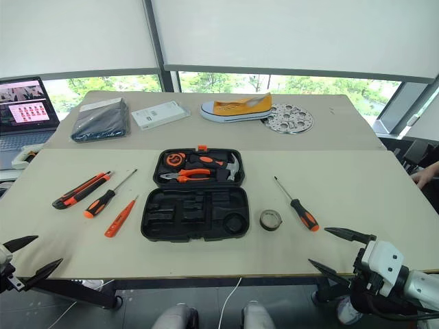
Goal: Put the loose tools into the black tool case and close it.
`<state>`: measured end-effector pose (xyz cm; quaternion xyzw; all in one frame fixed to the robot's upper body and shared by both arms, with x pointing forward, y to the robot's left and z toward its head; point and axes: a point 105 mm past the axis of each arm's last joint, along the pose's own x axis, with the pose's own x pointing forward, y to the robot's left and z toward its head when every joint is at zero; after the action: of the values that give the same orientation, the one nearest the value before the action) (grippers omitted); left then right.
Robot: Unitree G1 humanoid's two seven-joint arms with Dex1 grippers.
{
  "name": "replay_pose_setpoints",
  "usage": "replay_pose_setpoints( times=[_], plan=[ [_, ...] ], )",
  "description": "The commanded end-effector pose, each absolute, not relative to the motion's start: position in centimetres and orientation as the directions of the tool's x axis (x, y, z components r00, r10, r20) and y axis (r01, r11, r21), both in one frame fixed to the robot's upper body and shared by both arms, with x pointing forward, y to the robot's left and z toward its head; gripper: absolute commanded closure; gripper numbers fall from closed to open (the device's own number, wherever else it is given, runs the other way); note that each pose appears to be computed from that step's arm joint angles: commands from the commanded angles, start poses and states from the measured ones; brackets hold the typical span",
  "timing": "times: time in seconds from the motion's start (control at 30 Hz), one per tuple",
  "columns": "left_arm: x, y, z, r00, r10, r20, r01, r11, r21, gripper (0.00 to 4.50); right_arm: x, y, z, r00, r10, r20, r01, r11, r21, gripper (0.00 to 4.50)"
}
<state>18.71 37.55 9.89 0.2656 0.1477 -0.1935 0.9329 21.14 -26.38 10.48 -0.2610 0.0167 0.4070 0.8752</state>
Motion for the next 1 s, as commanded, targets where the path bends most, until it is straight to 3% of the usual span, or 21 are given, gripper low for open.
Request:
replay_pose_setpoints(
  times=[0.03,0.17,0.3,0.43,0.7,0.9,1.0],
  plan=[
    [19.3,37.1,11.0,0.910,-0.288,-0.298,0.395,0.822,0.410,0.00,21.6,-25.7,11.8,0.657,0.730,-0.189,-0.719,0.530,-0.450,0.01],
    [18.5,37.6,11.5,0.980,-0.148,-0.130,0.160,0.983,0.086,0.00,22.3,-21.8,16.0,0.574,0.816,0.070,-0.738,0.553,-0.388,0.01],
    [17.1,39.6,10.7,0.986,0.014,-0.167,-0.016,1.000,-0.012,0.00,22.9,-19.5,18.5,0.545,0.816,0.194,-0.699,0.570,-0.432,0.01],
    [17.0,39.9,10.3,0.972,0.039,-0.230,-0.069,0.990,-0.125,0.00,23.0,-18.0,19.5,0.512,0.820,0.256,-0.704,0.571,-0.422,0.01],
    [24.2,35.5,13.5,0.943,-0.130,-0.306,0.114,0.991,-0.067,0.00,23.2,-18.1,18.2,0.521,0.822,0.230,-0.714,0.567,-0.411,0.01],
    [29.2,33.6,14.2,0.927,-0.095,-0.364,0.092,0.995,-0.026,0.00,23.6,-17.9,17.8,0.523,0.822,0.225,-0.707,0.566,-0.423,0.01],
    [30.7,32.5,13.1,0.907,-0.121,-0.404,0.135,0.991,0.007,0.00,23.7,-17.8,17.8,0.526,0.820,0.225,-0.699,0.567,-0.435,0.01]
  ],
)
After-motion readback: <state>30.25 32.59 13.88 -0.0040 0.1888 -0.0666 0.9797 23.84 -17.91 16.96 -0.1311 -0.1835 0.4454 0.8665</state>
